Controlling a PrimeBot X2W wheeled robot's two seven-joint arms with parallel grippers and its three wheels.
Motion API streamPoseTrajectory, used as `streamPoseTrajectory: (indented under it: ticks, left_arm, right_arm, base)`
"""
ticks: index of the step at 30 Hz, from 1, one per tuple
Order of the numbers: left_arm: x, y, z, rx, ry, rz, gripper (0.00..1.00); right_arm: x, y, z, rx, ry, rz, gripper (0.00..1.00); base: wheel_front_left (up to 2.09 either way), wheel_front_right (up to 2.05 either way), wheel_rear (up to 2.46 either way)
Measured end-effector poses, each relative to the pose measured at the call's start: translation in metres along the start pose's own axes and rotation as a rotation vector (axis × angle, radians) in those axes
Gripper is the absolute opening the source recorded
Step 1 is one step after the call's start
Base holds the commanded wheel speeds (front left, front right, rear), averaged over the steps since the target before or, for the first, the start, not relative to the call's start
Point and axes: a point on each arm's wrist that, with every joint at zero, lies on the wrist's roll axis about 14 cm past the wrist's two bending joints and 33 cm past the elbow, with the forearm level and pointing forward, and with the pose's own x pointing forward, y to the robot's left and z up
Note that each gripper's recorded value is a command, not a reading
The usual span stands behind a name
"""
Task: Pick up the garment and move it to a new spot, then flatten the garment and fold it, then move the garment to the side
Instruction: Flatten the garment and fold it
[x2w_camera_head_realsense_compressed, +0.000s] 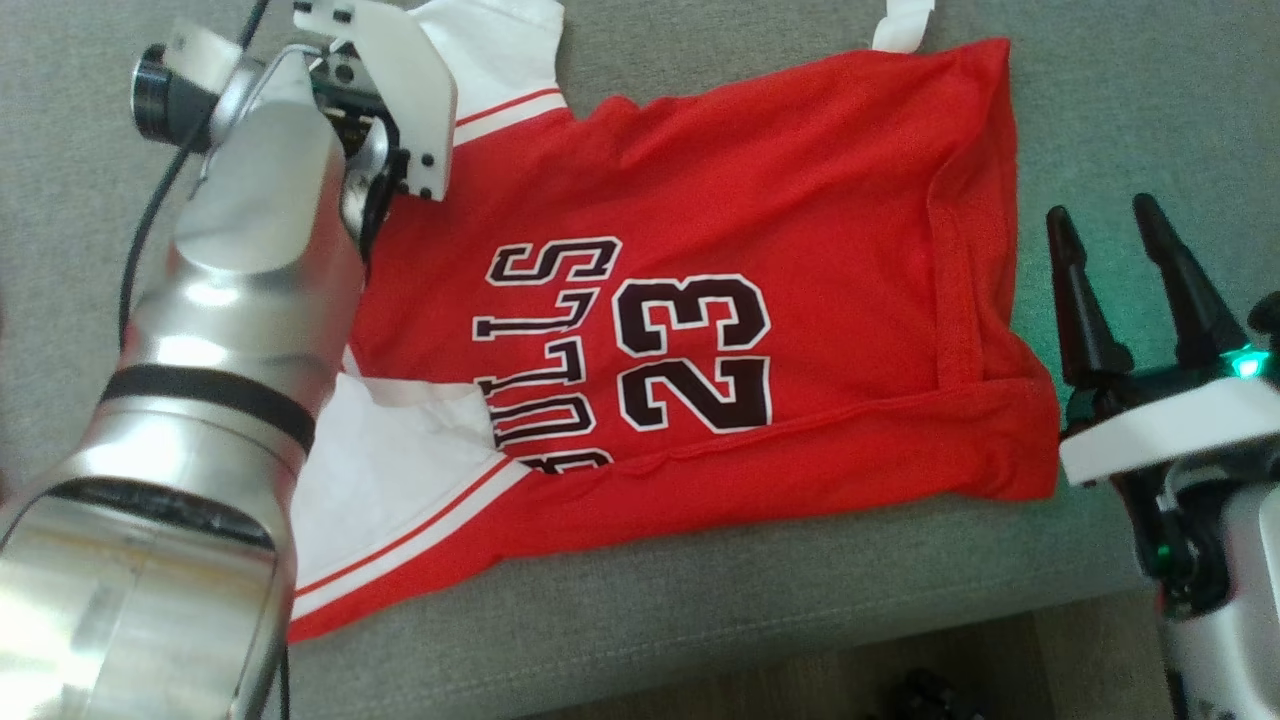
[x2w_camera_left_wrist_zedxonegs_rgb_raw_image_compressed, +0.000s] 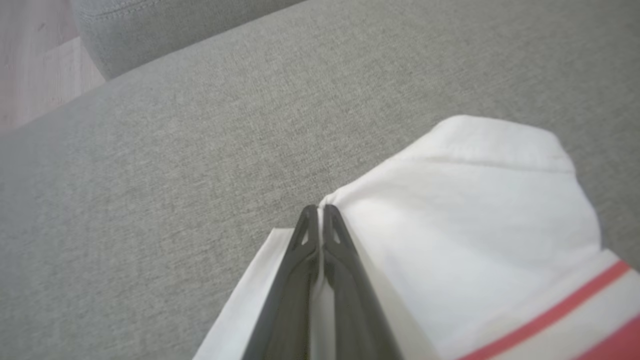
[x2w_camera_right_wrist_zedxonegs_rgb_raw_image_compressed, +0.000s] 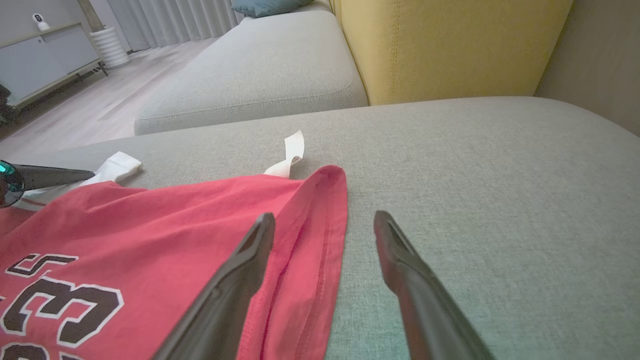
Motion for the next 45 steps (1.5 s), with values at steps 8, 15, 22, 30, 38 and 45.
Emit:
streamPoseTrajectory:
  ticks: [8,15,22,30,38,45]
  left_arm:
    - [-0.009,0.004,-0.002,-0.015,-0.089,0.029,0.0]
    - [-0.014,0.022,0.001,-0.055,-0.197,0.068,0.0]
    - [-0.016,0.029,0.002,-0.083,-0.246,0.072,0.0]
    - [-0.025,0.03,0.01,-0.128,-0.329,0.087,0.0]
    - [-0.054,0.046,0.045,-0.225,-0.507,0.152,0.0]
    - [-0.104,0.057,0.073,-0.244,-0.706,0.199,0.0]
  right_arm:
    - [0.024,-0.011,0.01,-0.015,0.027,0.006,1.0]
    - [0.079,-0.003,0.009,-0.02,0.129,0.075,1.0]
    - [0.103,-0.004,-0.029,-0.041,0.331,0.08,1.0]
    - [0.11,-0.015,-0.029,-0.025,0.364,0.059,0.0]
    - [0.117,-0.006,0.025,-0.027,0.122,0.097,0.0]
    - [0.103,0.007,0.071,-0.05,-0.075,0.145,0.0]
  base:
    - [0.0,0.0,0.0]
    - [0.0,0.0,0.0]
    - [0.0,0.0,0.0]
    - [0.0,0.0,0.0]
    - [0.0,0.0,0.0]
    - [0.0,0.0,0.0]
